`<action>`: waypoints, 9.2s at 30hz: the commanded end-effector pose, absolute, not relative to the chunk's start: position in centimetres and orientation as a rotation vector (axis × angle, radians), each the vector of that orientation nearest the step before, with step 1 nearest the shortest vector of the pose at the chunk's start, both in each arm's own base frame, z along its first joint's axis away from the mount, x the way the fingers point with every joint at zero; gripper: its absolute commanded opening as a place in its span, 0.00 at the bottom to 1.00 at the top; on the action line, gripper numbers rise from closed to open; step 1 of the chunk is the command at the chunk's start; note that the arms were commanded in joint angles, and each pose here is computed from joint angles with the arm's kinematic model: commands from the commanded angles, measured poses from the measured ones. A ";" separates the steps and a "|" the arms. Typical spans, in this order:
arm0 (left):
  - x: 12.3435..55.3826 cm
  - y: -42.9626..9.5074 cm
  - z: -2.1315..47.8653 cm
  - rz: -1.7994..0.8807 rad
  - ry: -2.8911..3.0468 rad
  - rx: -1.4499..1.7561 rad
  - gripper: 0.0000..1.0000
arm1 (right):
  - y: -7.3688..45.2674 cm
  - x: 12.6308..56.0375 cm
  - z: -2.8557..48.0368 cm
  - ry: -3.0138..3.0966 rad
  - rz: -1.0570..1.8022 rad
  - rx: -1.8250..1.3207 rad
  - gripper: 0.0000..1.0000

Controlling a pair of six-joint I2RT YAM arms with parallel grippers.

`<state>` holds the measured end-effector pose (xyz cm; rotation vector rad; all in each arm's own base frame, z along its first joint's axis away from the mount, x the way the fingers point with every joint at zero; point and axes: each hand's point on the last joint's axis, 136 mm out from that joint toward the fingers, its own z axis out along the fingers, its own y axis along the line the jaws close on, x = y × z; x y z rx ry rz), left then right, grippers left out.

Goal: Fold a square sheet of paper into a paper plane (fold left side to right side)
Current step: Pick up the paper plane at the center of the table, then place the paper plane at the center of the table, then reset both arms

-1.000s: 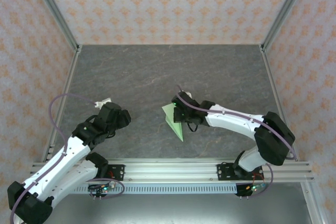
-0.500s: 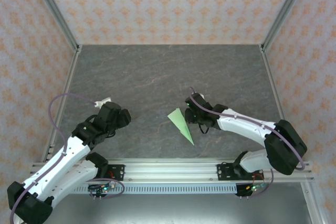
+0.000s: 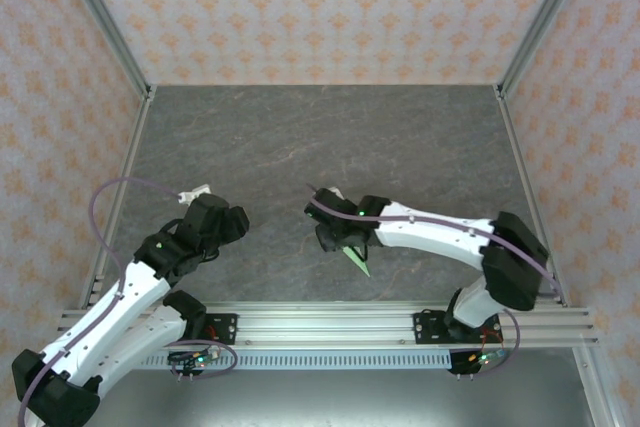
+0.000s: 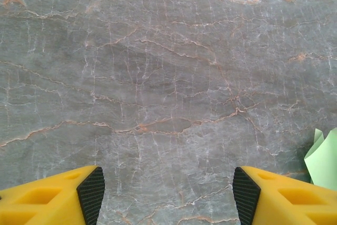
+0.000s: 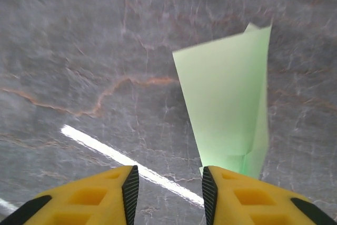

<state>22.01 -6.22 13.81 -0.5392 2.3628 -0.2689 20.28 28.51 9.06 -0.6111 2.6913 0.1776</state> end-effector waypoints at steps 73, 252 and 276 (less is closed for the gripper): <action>21.3 -5.0 13.4 -0.196 2.357 -0.543 0.70 | 22.3 20.7 4.4 2.787 -0.384 -0.672 0.40; 35.5 6.2 12.3 0.426 1.789 -0.444 1.00 | -4.4 35.8 12.5 1.849 -0.200 0.347 1.00; 38.4 4.2 9.9 0.311 1.915 -0.289 1.00 | -2.9 39.2 8.8 1.953 -0.101 0.296 1.00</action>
